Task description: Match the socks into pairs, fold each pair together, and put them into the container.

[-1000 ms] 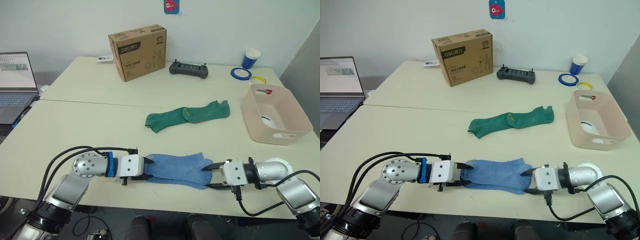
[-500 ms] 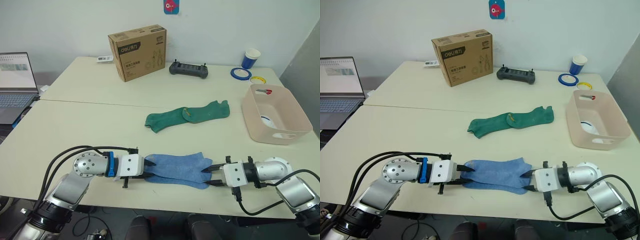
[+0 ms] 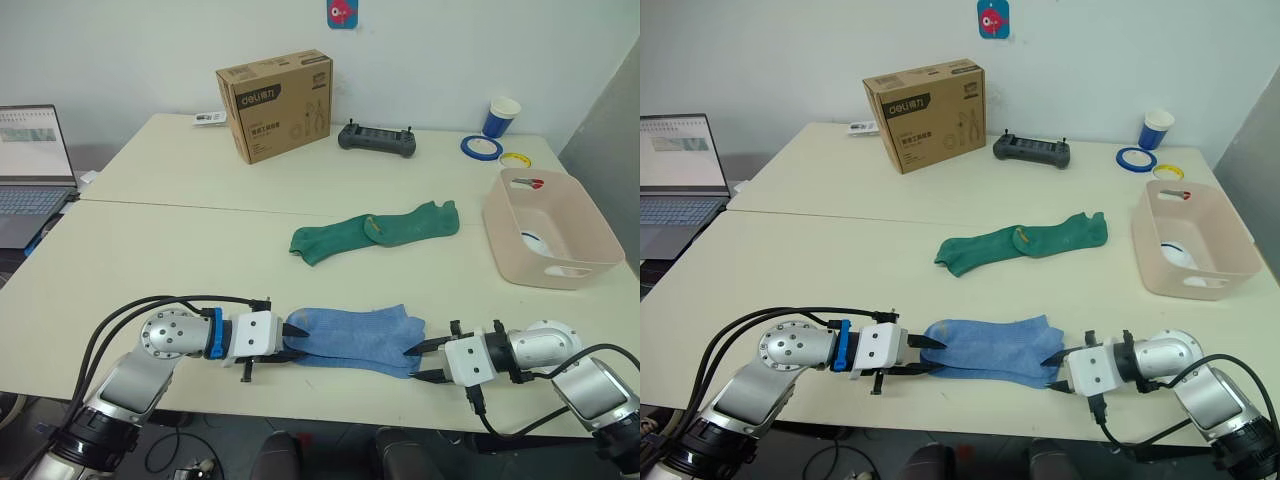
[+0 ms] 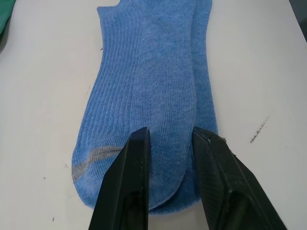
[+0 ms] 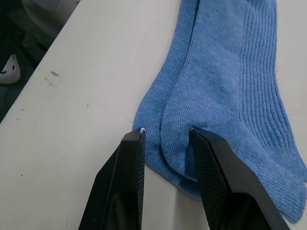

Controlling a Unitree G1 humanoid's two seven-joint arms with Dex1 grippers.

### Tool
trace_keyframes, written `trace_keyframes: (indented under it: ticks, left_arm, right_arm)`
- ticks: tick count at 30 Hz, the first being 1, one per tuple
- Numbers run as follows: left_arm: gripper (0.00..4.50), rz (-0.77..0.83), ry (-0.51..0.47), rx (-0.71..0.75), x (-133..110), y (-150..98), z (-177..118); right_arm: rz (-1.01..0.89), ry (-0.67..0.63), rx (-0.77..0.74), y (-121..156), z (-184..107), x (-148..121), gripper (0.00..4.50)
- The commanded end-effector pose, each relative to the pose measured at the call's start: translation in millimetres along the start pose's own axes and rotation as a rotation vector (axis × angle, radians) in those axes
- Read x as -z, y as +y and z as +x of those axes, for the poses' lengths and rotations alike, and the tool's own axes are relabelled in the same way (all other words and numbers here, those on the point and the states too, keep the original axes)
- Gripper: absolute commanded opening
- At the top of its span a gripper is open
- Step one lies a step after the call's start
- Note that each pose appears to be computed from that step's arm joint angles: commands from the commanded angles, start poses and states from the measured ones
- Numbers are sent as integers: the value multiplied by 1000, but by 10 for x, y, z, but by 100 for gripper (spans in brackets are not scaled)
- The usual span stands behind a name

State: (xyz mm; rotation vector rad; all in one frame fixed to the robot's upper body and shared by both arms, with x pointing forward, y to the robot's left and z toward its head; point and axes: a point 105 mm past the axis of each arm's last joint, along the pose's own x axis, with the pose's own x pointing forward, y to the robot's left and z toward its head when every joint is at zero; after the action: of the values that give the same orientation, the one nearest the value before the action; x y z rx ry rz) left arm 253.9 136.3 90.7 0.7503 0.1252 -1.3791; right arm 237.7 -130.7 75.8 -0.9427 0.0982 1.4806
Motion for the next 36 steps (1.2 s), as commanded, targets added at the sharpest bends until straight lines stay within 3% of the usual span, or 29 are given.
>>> trace_keyframes:
  ticks: [1,10,12,15,16,17,27,32,36]
  left_arm:
    - [136,30,-2,20,-15,-20,-19]
    - [136,55,22,26,28,-16,-18]
    - [116,54,16,26,18,-10,-19]
    - [46,56,14,24,16,2,-23]
    - [9,56,14,22,16,5,-23]
    - [4,56,13,22,14,7,-25]
    - [4,21,-23,42,-91,-1,-130]
    - [4,0,-12,83,-98,-77,-174]
    - [4,10,-3,24,-85,30,-181]
  right_arm:
    - [-27,0,13,-55,-1,-19,161]
    - [-18,-18,13,-71,19,-50,161]
    - [-10,-27,14,-79,10,-68,98]
    - [11,-44,14,-89,-4,-95,2]
    - [22,-49,14,-89,-6,-101,0]
    - [23,-48,14,-91,-8,-100,0]
    - [62,-110,-11,-93,-41,-314,0]
    - [71,-103,-15,-78,-6,-310,0]
    - [80,-83,-6,-72,2,-241,0]
